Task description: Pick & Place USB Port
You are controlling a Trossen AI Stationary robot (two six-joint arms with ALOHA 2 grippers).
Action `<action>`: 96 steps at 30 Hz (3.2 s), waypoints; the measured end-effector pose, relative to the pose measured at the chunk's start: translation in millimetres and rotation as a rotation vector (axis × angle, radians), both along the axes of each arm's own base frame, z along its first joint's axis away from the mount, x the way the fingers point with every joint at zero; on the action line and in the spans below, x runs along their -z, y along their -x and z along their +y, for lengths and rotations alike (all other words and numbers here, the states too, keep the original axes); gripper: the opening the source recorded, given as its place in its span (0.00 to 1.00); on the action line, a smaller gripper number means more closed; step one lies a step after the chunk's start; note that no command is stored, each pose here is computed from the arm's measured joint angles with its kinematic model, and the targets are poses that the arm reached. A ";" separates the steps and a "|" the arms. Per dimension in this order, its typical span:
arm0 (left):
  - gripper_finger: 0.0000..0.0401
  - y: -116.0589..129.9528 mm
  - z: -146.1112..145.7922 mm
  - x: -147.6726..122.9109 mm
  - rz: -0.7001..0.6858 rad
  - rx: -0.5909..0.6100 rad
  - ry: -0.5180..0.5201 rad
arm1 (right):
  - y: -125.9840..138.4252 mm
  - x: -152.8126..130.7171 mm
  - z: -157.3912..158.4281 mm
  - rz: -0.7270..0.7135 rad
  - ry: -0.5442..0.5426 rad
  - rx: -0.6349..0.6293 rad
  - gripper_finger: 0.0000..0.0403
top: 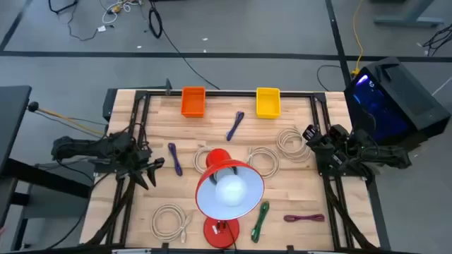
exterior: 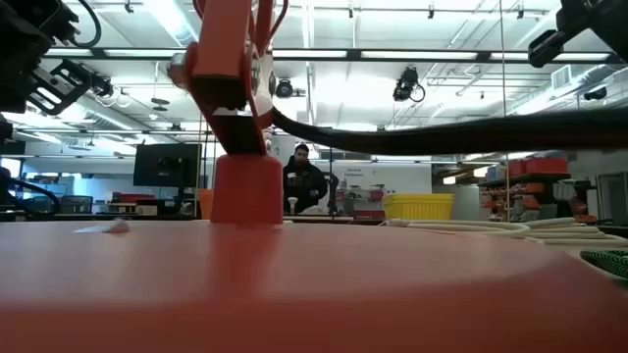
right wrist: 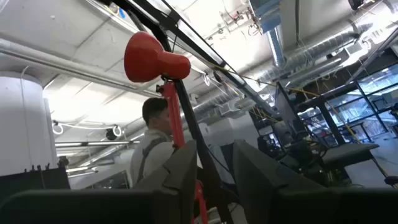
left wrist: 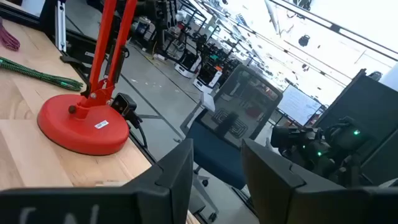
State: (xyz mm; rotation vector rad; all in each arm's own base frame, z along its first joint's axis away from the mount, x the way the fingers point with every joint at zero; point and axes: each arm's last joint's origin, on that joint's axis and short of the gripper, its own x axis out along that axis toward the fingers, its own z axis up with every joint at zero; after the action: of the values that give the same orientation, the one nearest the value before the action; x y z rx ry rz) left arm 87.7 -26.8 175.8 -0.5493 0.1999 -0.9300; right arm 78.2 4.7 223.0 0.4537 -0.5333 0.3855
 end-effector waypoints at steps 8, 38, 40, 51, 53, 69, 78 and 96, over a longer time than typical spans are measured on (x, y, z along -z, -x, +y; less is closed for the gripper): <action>0.35 0.0 0.0 0.1 0.000 0.000 0.000 | 0.0 0.0 0.0 0.000 0.000 0.000 0.26; 0.35 -0.8 0.6 0.0 -0.136 -0.045 -0.100 | 0.0 0.0 0.0 0.000 0.001 0.000 0.26; 0.35 -2.1 1.8 -0.2 -0.305 -0.122 -0.237 | 0.0 0.0 0.0 0.000 0.000 0.000 0.26; 0.35 -9.2 11.9 -2.5 -0.408 -0.567 -0.436 | 0.0 0.0 0.0 0.000 0.000 0.000 0.26; 0.35 -9.9 14.2 -3.8 -0.400 -0.653 -0.440 | 0.0 0.0 0.0 0.000 0.000 0.000 0.26; 0.35 -9.0 33.5 -7.0 -0.016 -1.260 0.288 | 1.6 -3.4 -8.1 -0.042 -0.168 0.229 0.26; 0.35 -4.2 41.8 -6.5 0.000 -1.545 0.570 | 4.7 -5.9 -13.7 -0.085 -0.284 0.388 0.26; 0.35 -4.4 41.8 -5.8 0.006 -1.545 0.561 | 17.4 -10.3 -26.3 -0.149 -0.471 0.891 0.26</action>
State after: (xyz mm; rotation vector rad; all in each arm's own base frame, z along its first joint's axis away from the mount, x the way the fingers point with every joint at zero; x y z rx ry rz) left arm 92.0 15.0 181.6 -0.9746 -0.4760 0.5610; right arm 60.8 -21.6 233.3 0.5889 -0.9146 -0.5794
